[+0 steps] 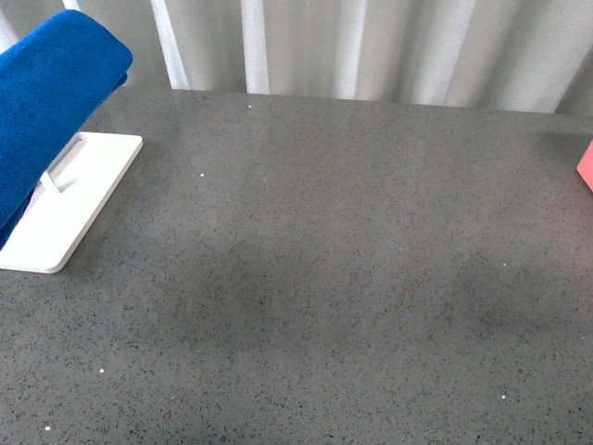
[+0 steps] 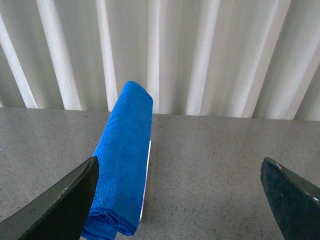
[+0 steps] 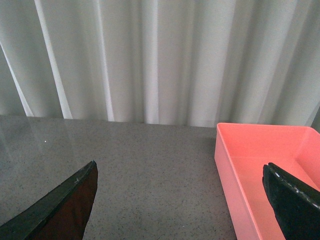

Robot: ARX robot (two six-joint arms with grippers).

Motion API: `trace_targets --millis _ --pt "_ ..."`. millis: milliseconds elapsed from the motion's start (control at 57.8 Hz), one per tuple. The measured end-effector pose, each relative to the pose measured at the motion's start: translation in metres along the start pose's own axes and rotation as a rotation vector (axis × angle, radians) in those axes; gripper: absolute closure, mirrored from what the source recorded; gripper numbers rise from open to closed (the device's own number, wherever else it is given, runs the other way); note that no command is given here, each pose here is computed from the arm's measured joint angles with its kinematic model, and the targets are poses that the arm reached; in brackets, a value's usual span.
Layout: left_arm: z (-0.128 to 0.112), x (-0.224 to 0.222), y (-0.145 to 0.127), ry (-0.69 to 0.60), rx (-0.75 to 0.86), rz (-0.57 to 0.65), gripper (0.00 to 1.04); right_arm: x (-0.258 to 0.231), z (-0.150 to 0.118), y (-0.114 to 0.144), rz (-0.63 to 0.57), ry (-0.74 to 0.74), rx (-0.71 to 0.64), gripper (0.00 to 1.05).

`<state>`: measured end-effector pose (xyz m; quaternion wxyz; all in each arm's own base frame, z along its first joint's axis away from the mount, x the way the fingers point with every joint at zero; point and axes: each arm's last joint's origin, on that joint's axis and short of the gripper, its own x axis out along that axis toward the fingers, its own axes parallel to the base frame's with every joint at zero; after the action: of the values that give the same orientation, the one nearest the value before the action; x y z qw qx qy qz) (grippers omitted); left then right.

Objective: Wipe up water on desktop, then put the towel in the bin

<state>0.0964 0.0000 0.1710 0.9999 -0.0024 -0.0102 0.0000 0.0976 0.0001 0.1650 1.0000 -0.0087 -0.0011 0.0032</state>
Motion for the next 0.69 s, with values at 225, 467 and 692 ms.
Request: trace_targets --millis 225,467,692 --pt "0.0 0.0 0.0 0.0 0.0 0.0 0.07 0.0 0.0 0.0 0.0 0.0 0.0 0.07" --pt "0.0 0.0 0.0 0.0 0.0 0.0 0.07 0.0 0.0 0.0 0.0 0.0 0.0 0.07" --pt "0.0 0.0 0.0 0.0 0.0 0.0 0.07 0.0 0.0 0.0 0.0 0.0 0.0 0.07"
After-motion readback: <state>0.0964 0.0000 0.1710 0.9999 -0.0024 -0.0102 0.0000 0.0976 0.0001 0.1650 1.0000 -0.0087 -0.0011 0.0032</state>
